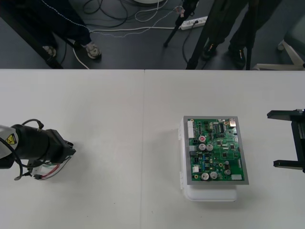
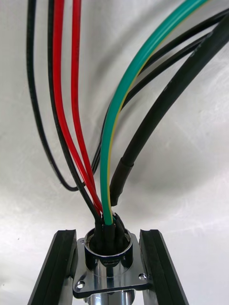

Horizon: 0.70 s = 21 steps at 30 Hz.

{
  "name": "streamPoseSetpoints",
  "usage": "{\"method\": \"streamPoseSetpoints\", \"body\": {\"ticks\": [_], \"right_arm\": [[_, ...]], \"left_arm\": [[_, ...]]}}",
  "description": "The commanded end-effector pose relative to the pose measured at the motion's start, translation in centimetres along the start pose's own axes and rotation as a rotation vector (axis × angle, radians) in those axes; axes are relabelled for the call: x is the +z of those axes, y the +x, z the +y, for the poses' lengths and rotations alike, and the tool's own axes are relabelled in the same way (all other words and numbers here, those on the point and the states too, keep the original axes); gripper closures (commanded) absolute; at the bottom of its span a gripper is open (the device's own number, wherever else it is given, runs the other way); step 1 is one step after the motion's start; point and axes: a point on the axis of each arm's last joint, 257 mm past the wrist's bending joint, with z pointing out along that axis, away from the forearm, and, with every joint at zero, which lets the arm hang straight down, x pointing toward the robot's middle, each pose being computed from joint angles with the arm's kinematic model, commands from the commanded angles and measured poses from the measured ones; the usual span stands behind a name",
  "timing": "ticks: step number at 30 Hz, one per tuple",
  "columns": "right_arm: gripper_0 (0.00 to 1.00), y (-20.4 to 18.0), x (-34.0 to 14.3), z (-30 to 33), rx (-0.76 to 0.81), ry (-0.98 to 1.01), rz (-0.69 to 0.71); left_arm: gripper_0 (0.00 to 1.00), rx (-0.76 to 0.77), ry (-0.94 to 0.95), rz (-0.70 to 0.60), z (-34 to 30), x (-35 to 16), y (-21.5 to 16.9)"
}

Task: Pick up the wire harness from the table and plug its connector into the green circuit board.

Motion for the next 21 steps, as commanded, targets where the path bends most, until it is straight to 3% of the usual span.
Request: {"method": "streamPoseSetpoints", "body": {"ticks": [1, 21], "right_arm": [[0.00, -1.1, -1.1, -1.0, -0.043, -0.005, 0.034], [0.00, -1.1, -1.1, -1.0, -0.043, -0.005, 0.034]], "left_arm": [[1.00, 0.050, 0.028, 0.047, -2.2, -3.0, 3.7], [1.00, -0.325, -0.240, 0.101, 1.0, -8.0, 6.2]]}}
